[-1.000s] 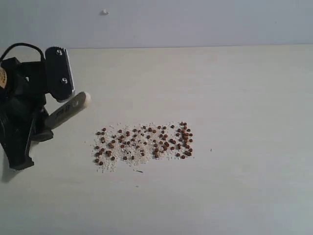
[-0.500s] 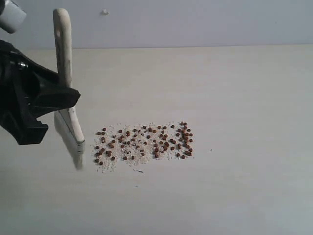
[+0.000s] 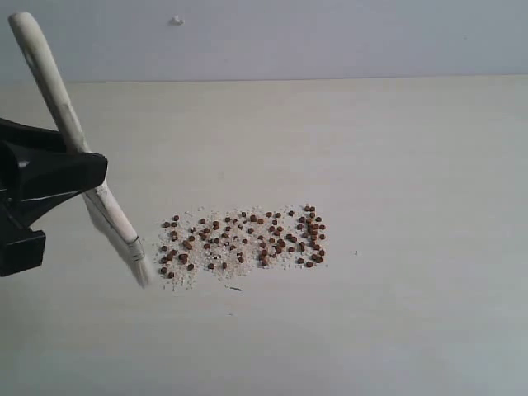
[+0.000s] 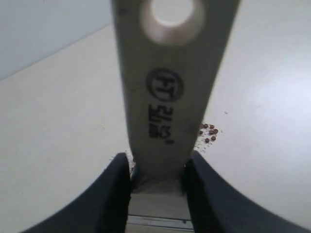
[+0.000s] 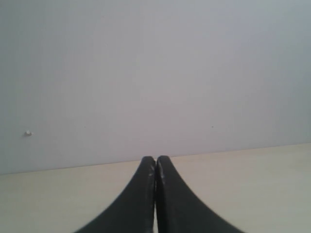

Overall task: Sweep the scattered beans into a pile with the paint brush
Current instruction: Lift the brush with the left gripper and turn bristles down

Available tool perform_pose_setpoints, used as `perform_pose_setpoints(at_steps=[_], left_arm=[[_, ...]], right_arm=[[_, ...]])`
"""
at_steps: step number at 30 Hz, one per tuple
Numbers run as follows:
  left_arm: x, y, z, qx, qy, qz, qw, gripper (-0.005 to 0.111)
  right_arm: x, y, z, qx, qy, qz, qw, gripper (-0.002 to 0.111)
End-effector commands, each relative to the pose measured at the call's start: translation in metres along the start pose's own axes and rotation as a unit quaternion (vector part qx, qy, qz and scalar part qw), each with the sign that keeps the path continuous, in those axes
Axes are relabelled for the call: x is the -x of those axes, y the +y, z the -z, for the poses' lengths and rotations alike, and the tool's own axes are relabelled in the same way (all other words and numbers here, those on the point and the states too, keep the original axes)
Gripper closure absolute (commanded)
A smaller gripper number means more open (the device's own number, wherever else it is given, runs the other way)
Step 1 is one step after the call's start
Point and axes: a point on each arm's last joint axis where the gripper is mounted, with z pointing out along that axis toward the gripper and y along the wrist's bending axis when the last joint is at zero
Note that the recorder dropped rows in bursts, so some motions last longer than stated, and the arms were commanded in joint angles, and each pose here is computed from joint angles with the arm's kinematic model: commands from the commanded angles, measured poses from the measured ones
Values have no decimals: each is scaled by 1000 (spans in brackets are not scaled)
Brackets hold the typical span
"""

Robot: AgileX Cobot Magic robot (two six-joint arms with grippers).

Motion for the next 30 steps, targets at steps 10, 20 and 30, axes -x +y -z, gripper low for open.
perform_pose_setpoints(at_steps=[10, 20, 30], left_arm=[[-12, 4, -1, 33, -28, -2, 999, 107], [-10, 6, -1, 46, -44, -2, 998, 107], [-28, 12, -5, 85, -58, 14, 995, 107]], right_arm=[[0, 0, 0, 2, -8, 2, 1000, 108], [24, -1, 4, 8, -141, -76, 987, 108], [24, -1, 4, 16, -139, -133, 981, 108]])
